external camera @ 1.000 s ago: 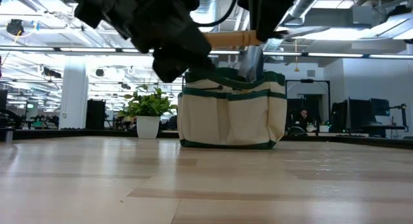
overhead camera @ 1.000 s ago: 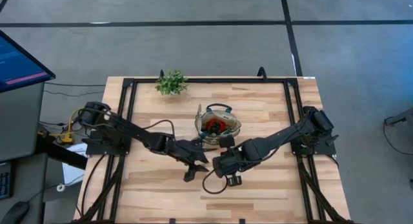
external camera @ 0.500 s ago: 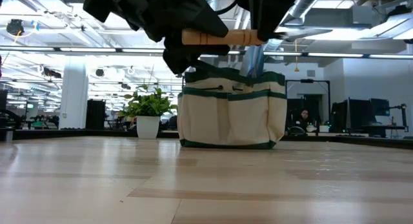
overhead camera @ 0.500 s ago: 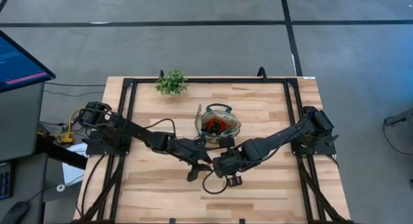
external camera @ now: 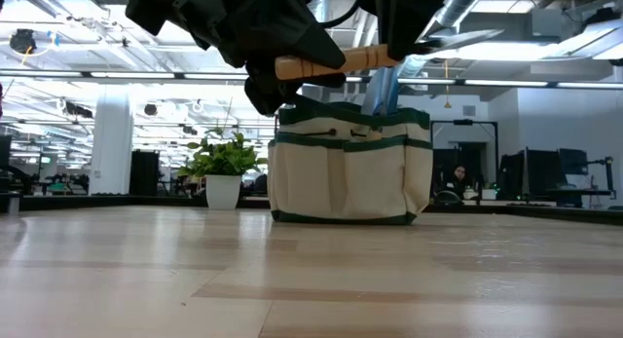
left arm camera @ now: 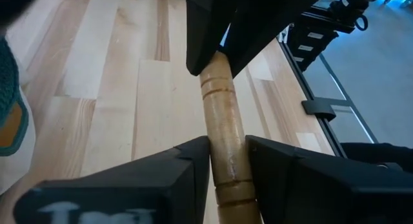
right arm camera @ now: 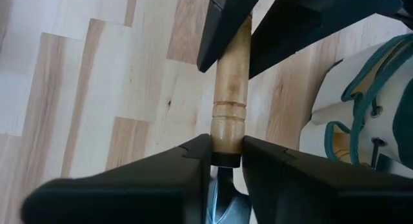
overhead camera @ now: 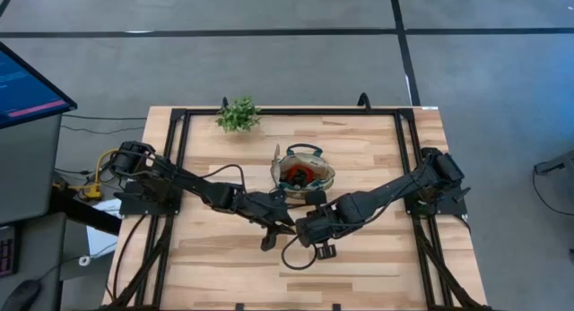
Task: Pick & Place Garden tools in Gardening bag
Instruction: Put the trowel into the gardening bag
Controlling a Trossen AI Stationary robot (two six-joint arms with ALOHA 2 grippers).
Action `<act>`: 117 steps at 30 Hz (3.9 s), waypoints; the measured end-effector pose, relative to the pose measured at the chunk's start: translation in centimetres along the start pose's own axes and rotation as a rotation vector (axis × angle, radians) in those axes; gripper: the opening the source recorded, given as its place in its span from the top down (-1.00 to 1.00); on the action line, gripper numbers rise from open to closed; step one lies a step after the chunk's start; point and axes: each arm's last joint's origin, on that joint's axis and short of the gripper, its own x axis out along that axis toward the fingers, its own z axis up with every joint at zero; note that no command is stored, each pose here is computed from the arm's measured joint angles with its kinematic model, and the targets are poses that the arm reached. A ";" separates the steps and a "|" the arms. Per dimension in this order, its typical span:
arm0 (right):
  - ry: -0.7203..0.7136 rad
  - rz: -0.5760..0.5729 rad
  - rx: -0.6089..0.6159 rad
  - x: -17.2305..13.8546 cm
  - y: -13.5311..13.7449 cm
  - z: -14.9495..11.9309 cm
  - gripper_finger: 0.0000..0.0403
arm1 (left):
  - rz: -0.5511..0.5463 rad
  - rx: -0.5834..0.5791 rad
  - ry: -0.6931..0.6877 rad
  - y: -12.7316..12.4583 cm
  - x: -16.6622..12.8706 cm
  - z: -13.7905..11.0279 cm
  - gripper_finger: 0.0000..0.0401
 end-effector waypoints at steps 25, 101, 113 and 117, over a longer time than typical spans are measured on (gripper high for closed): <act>0.014 -0.042 -0.027 -10.7 0.3 0.0 0.80 | 0.025 0.096 -0.036 0.0 0.0 0.3 0.70; -0.974 -0.513 0.767 3.1 3.5 -15.8 1.00 | 0.336 0.183 -0.449 2.9 -3.8 1.8 0.72; -1.376 -0.223 0.356 0.0 2.4 -17.4 1.00 | 0.335 0.183 -0.448 2.9 -3.8 1.7 0.72; -1.343 -0.265 0.468 1.2 1.0 -18.7 1.00 | 0.335 0.183 -0.447 2.9 -3.8 1.7 0.72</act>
